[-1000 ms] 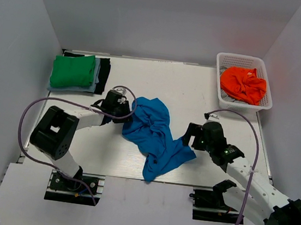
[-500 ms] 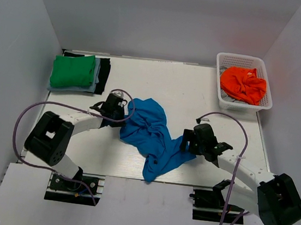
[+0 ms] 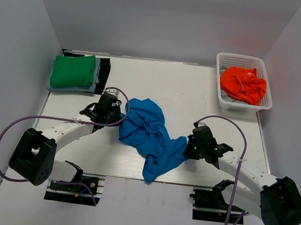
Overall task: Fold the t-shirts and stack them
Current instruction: Flatten out the tshirt
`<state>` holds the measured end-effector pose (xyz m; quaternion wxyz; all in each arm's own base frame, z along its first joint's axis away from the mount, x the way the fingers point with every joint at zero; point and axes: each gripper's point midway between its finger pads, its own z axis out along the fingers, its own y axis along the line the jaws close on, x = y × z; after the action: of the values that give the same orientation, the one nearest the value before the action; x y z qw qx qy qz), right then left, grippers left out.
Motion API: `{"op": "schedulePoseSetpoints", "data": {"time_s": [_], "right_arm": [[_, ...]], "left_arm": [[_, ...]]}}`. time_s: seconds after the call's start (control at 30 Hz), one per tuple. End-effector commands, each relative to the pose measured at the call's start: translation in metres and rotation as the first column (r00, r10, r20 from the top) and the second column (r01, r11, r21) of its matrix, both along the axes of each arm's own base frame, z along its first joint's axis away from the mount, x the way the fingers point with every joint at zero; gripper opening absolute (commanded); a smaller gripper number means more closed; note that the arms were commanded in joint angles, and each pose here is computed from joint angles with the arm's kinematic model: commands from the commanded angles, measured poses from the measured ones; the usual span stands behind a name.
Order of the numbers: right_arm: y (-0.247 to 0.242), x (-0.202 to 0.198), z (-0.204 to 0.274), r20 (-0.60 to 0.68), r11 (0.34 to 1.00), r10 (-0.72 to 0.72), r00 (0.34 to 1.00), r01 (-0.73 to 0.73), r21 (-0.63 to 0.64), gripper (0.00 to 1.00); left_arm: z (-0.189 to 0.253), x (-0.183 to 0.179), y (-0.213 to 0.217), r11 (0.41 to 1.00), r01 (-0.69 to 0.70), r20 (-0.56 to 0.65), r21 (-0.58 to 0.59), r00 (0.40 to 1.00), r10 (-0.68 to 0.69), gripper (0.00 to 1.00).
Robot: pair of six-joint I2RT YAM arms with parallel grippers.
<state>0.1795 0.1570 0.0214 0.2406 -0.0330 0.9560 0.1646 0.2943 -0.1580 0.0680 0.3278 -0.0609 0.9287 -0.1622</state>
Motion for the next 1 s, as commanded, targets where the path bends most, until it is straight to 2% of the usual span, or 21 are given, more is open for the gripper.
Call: {"op": "schedulePoseSetpoints", "data": {"time_s": [0.0,0.03,0.17,0.3,0.47,0.53,0.57,0.67,0.73,0.83,0.97], "right_arm": [[0.011,0.028,0.031,0.110,0.998,-0.044,0.993,0.039,0.045,0.00],[0.000,0.044,0.042,0.191,0.994,-0.108,0.976,0.108,0.013,0.00],[-0.018,0.088,0.121,0.426,0.952,-0.304,0.852,0.286,0.108,0.00],[-0.036,0.107,0.212,0.584,0.915,-0.398,0.708,0.354,0.195,0.00],[-0.062,0.105,0.296,0.682,0.879,-0.461,0.568,0.399,0.262,0.00],[-0.077,0.101,0.335,0.721,0.857,-0.489,0.491,0.423,0.294,0.00],[-0.079,0.100,0.344,0.730,0.854,-0.493,0.473,0.425,0.302,0.00],[-0.108,0.086,0.386,0.777,0.820,-0.516,0.360,0.470,0.327,0.00],[-0.128,0.077,0.402,0.782,0.774,-0.552,0.290,0.527,0.350,0.00],[-0.150,0.062,0.422,0.782,0.730,-0.584,0.220,0.565,0.386,0.00],[-0.158,0.049,0.445,0.786,0.729,-0.590,0.184,0.540,0.421,0.00]], "left_arm": [[0.040,0.008,-0.004,0.999,0.013,0.093,-0.034,0.996,-0.010,0.00],[0.052,0.014,-0.004,0.999,0.004,0.125,-0.040,0.992,0.001,0.00],[0.119,0.030,0.003,0.998,-0.044,0.266,-0.053,0.962,0.057,0.00],[0.207,0.042,0.015,0.989,-0.096,0.432,-0.109,0.892,0.134,0.00],[0.307,0.040,0.027,0.979,-0.113,0.585,-0.170,0.788,0.192,0.00],[0.330,0.035,0.035,0.977,-0.128,0.614,-0.171,0.761,0.207,0.00],[0.351,0.033,0.042,0.970,-0.152,0.639,-0.189,0.731,0.239,0.00],[0.380,0.022,0.062,0.957,-0.202,0.674,-0.207,0.680,0.289,0.00],[0.388,0.016,0.073,0.948,-0.241,0.689,-0.206,0.653,0.316,0.00],[0.401,0.002,0.086,0.936,-0.263,0.709,-0.235,0.612,0.350,0.00],[0.426,-0.017,0.092,0.933,-0.234,0.735,-0.274,0.574,0.361,0.00]]}}
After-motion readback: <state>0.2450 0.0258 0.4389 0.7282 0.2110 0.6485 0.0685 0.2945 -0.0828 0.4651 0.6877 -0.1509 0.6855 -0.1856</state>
